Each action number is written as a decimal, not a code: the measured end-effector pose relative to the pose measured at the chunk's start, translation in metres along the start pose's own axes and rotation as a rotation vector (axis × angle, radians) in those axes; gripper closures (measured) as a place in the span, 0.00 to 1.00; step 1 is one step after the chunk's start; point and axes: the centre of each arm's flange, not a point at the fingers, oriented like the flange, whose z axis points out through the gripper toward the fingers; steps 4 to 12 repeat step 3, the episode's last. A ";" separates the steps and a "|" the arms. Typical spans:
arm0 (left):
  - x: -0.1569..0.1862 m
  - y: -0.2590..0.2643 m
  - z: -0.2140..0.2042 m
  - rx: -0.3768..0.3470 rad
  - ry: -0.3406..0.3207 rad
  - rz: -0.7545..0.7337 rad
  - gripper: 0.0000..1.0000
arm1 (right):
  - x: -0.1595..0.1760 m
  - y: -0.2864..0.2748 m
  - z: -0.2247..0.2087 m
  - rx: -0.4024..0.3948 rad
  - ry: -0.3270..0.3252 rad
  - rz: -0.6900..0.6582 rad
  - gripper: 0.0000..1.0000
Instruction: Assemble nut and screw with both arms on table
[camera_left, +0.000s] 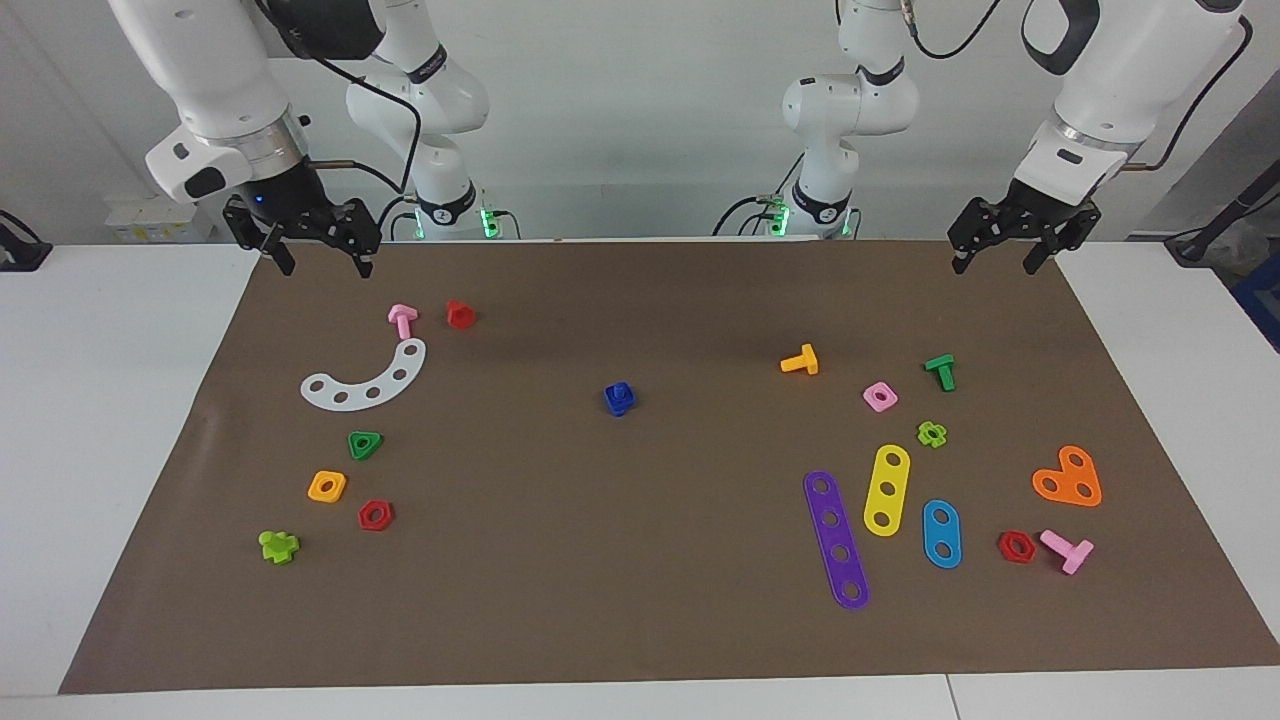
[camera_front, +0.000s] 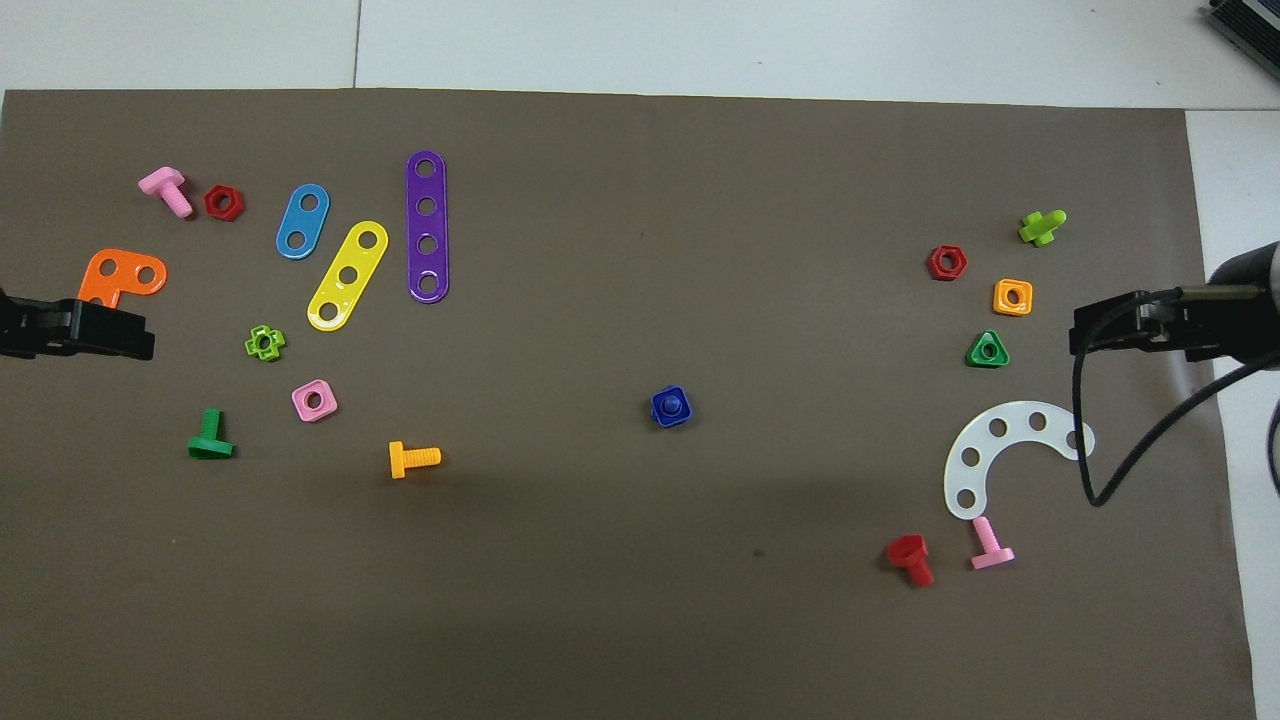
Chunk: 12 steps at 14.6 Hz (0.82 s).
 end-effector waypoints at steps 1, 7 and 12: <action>0.000 0.000 -0.001 0.000 0.001 -0.001 0.00 | 0.000 0.000 0.000 0.000 0.000 0.000 0.00; 0.000 -0.001 -0.003 0.000 0.005 -0.001 0.00 | 0.000 0.000 0.000 0.000 0.000 0.000 0.00; 0.000 -0.001 -0.003 0.000 0.005 -0.001 0.00 | 0.000 0.000 0.000 0.000 0.000 0.000 0.00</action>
